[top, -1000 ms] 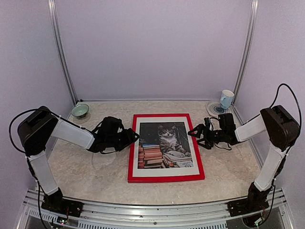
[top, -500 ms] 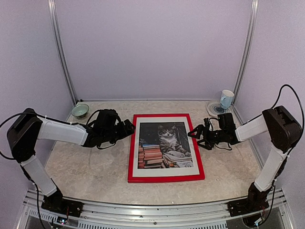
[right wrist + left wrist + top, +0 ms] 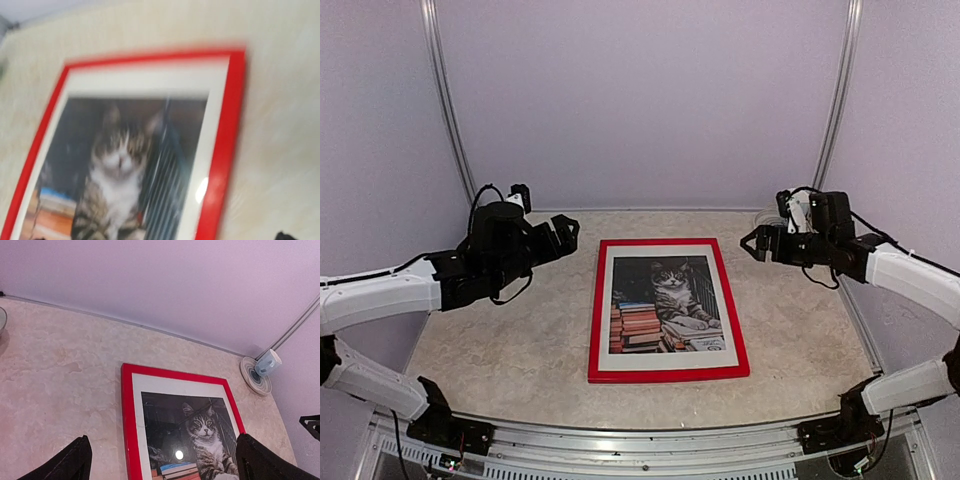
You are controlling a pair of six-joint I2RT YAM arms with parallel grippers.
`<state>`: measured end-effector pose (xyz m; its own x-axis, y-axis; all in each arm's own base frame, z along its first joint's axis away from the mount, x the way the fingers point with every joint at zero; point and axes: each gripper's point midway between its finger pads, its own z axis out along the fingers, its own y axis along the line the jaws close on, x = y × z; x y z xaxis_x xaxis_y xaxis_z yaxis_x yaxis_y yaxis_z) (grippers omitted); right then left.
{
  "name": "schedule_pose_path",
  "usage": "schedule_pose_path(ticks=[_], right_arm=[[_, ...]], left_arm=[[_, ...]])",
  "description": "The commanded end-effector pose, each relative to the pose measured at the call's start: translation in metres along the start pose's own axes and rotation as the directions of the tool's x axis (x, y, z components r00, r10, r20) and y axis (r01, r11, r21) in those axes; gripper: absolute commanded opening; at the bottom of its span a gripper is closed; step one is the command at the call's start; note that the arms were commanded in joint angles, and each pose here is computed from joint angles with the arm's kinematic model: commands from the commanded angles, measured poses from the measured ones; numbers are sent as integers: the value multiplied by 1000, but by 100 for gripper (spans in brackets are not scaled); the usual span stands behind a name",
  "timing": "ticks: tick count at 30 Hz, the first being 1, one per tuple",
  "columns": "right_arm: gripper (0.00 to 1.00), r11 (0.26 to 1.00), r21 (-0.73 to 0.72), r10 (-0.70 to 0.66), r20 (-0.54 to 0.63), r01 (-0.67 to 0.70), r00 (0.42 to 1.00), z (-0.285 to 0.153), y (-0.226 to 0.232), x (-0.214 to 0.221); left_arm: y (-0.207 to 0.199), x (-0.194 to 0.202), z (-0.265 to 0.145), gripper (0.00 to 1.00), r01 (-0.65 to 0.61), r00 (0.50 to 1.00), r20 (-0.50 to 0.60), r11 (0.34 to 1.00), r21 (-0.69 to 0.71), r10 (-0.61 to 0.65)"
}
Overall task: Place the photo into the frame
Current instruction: Reset both arms
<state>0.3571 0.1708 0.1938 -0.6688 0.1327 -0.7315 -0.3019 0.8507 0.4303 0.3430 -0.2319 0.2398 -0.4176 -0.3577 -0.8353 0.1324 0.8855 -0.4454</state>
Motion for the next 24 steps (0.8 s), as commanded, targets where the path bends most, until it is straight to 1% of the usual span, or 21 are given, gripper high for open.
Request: schedule_pose_path(ticks=[1,3,6,9,11,14,19,24], right_arm=[[99,967,190,-196,124,170,973,-61,-9,-29],[99,958,225,-224,187,180,957,-84,-9,-35],[99,959,222,-235,265,178,935,-105,-4,-38],[99,954,249,-236,289,165,928,-112,-10,-36],[99,950,273,-230,295,149,927,-113,-14,-38],[99,949,283,-227,302,140,926,-113,-15,-43],[99,947,291,-225,309,133,924,-114,-15,-46],[99,941,321,-234,396,105,888,-136,-16,-55]], left_arm=[[16,-33,-31,99,-115,989,87,990,-77,122],[20,-47,-49,99,-137,981,125,987,-87,147],[32,-56,-71,99,-138,972,176,985,-100,154],[44,-65,-92,99,-112,961,240,989,-99,133],[50,-66,-99,99,-99,958,261,991,-95,121],[52,-71,-102,99,-76,953,286,994,-81,96],[54,-68,-95,99,-88,957,267,990,-108,114],[56,-69,-98,99,-88,955,274,989,-116,117]])
